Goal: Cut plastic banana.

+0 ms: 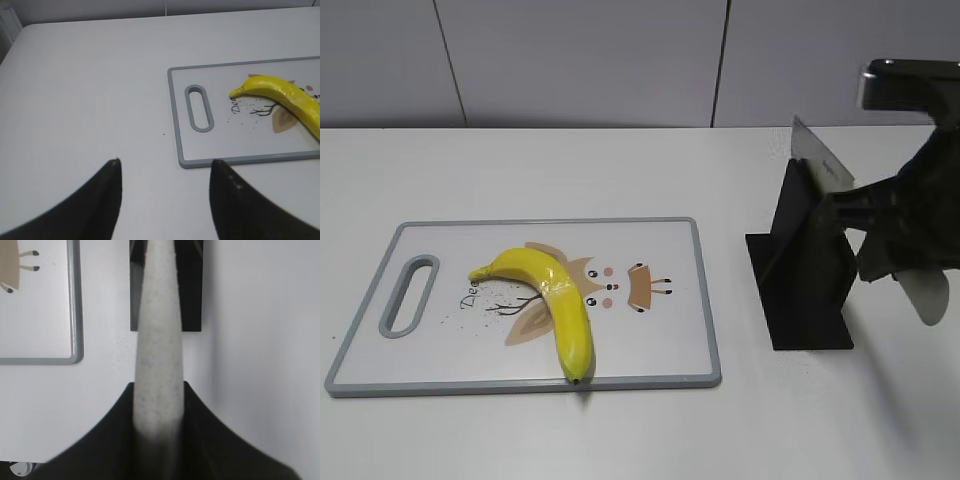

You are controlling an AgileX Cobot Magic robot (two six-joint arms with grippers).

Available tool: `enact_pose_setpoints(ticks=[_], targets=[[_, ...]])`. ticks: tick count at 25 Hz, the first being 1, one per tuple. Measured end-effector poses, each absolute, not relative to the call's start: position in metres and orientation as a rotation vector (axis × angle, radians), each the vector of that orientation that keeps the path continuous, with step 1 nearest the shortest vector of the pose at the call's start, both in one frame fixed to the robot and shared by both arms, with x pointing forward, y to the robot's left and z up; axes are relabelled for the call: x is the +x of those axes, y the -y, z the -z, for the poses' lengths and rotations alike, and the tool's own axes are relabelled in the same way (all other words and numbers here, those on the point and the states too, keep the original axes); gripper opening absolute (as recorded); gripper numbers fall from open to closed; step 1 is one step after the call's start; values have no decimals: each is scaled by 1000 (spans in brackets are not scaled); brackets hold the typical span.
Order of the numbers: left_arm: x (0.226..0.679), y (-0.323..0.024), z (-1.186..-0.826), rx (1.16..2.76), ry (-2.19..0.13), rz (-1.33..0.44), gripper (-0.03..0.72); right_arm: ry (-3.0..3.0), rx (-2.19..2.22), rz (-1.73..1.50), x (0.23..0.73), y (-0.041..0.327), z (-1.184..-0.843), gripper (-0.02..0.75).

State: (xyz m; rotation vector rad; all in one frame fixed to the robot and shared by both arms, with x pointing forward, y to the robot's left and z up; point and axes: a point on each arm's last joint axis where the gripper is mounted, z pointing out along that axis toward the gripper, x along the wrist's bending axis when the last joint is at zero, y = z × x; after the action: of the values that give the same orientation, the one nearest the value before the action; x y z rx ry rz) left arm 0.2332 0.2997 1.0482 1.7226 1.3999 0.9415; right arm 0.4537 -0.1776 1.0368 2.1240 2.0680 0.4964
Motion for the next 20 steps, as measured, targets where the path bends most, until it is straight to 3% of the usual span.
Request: enact_pose_setpoints(ticks=[12, 20], targets=[[234, -301, -1052, 1702, -1384, -975, 543, -1976, 1990, -713, 453, 185, -1088, 190], [266, -298, -1098, 1575, -1289, -1058, 543, -2013, 1779, -750, 479, 174, -1117, 190]])
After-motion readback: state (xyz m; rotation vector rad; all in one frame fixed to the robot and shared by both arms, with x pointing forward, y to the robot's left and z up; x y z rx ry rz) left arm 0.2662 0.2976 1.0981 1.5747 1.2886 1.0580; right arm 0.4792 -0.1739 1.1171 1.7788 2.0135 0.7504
